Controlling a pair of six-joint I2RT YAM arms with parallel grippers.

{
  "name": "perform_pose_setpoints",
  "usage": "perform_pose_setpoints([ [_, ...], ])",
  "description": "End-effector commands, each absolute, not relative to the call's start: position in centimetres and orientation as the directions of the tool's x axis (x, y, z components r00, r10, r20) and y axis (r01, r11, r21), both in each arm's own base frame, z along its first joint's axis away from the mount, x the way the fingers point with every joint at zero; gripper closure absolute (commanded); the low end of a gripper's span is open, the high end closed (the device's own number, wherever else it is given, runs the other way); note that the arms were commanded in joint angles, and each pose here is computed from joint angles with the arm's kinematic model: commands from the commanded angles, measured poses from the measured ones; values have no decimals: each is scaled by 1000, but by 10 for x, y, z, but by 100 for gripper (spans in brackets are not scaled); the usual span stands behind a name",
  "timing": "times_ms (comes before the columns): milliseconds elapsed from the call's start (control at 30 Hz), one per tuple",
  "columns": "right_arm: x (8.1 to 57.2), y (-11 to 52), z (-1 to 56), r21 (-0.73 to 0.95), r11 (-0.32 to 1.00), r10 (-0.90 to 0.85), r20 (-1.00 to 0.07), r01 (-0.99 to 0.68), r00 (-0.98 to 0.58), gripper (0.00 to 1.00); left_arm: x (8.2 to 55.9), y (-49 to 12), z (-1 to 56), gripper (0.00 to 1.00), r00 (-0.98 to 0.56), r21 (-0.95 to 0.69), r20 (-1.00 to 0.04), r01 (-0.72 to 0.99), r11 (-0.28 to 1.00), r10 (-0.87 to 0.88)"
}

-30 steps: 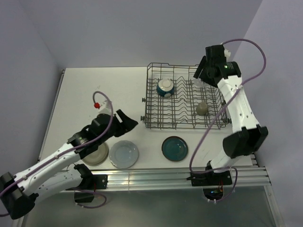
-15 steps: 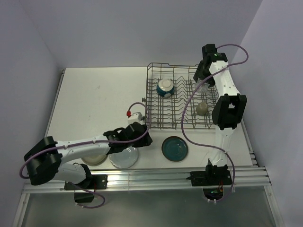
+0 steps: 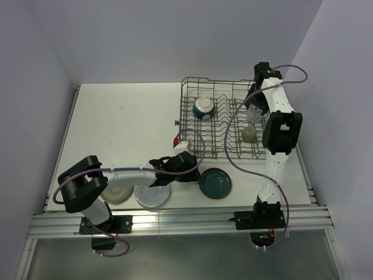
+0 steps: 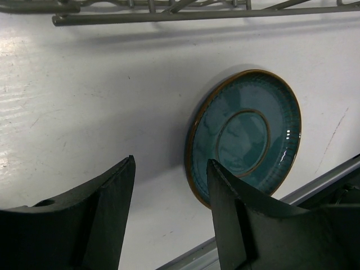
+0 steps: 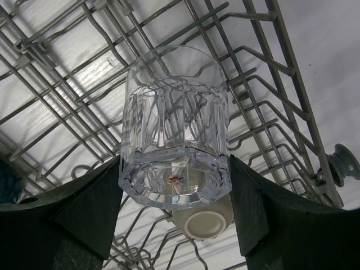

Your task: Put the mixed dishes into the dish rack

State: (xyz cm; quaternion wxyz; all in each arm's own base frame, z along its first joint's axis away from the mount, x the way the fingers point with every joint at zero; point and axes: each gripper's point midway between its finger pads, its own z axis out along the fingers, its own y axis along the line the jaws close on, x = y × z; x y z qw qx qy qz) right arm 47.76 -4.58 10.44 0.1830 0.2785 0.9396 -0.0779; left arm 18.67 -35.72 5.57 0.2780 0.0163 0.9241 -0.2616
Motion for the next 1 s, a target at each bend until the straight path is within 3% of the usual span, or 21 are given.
perform_pose_setpoints([
  [0,485,-47,113,-35,830,493,-418,556,-763,57,192,-372,71,40,-825,-495,-553,211,843,-118],
  [33,484,-47,111,-38,830,493,-416,556,-764,46,193,-370,70,39,-822,-489,-556,206,848,-121],
  [233,483,-49,115,-58,826,488,-423,560,-763,36,194,-361,77,34,-809,-461,-577,209,862,-113],
  [267,482,-51,116,-62,823,490,-428,565,-760,26,195,-359,78,33,-806,-454,-581,206,867,-112],
  [333,482,-50,121,-55,824,487,-441,564,-754,19,197,-356,80,29,-802,-443,-586,197,875,-116],
  [600,479,-45,148,-35,829,474,-486,558,-734,15,194,-332,78,27,-791,-385,-602,173,907,-105],
  [967,463,-35,184,-11,834,463,-531,552,-710,12,177,-365,62,28,-820,-379,-571,227,897,-34],
])
